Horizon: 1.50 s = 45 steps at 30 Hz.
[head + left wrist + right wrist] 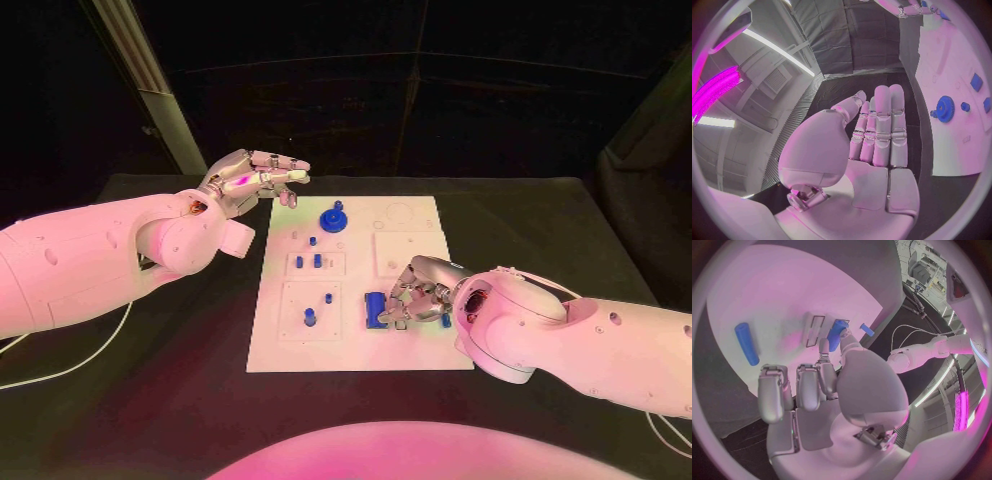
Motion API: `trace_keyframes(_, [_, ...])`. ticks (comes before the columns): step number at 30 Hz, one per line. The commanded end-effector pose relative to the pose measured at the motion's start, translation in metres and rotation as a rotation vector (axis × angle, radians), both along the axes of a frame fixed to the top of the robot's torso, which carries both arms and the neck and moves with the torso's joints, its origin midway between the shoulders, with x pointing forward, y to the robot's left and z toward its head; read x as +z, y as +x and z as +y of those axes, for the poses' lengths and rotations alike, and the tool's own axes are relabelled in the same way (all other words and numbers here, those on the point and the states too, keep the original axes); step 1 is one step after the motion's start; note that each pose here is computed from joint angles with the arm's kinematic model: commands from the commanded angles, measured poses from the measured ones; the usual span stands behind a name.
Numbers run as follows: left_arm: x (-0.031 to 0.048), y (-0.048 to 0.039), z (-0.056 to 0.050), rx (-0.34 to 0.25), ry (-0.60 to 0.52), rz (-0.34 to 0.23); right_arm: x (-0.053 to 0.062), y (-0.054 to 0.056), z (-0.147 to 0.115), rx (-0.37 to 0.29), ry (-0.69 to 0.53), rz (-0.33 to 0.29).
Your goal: Assemble the parts on the task board
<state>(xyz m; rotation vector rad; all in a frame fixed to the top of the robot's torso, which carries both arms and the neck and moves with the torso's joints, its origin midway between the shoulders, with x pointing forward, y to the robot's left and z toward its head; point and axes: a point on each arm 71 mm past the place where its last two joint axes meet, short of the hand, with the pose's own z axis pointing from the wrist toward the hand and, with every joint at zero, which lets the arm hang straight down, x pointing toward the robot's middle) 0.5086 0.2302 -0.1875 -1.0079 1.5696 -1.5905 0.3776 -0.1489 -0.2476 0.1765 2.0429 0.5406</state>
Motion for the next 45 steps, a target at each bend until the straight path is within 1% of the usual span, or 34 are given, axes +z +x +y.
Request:
trace_keyframes(1, [0.0013, -0.0001, -0.001, -0.008, -0.009, -0.002, 0.002, 0.000, 0.001, 0.030, -0.022, -0.030])
trace_keyframes(6, [0.0013, 0.0000, -0.001, -0.007, -0.009, -0.002, 0.005, 0.000, -0.005, 0.015, 0.017, -0.049])
trace_keyframes(9, [0.0012, 0.0001, 0.000, -0.007, -0.009, -0.002, 0.006, -0.002, -0.013, 0.012, 0.079, -0.025])
trace_keyframes(13, [0.0012, 0.0001, 0.000, -0.007, -0.009, -0.001, 0.006, -0.006, -0.032, 0.012, 0.173, 0.037])
trace_keyframes(15, [0.0012, 0.0001, 0.000, -0.006, -0.009, -0.001, 0.006, -0.006, -0.044, 0.017, 0.200, 0.049])
trace_keyframes(19, [0.0012, -0.0002, 0.001, -0.004, -0.008, -0.002, 0.008, -0.007, -0.066, 0.042, 0.227, 0.050])
trace_keyframes(22, [0.0012, -0.0001, 0.002, -0.001, -0.007, -0.002, 0.010, -0.007, -0.080, 0.043, 0.194, 0.031])
trace_keyframes(24, [0.0011, 0.0001, 0.002, 0.000, -0.006, -0.002, 0.009, -0.007, -0.090, 0.026, 0.143, 0.017])
trace_keyframes(28, [0.0011, 0.0001, 0.001, -0.002, -0.007, -0.002, 0.007, -0.006, -0.102, -0.011, 0.042, 0.012])
trace_keyframes(30, [0.0010, 0.0001, 0.000, -0.003, -0.007, -0.002, 0.005, -0.005, -0.106, -0.023, -0.006, 0.023])
trace_keyframes(34, [0.0009, 0.0001, 0.000, -0.004, -0.007, -0.001, 0.001, -0.003, -0.110, -0.044, -0.061, 0.038])
trace_keyframes(45, [0.0008, 0.0000, 0.001, -0.005, -0.007, 0.000, -0.002, 0.002, -0.110, -0.077, -0.184, 0.008])
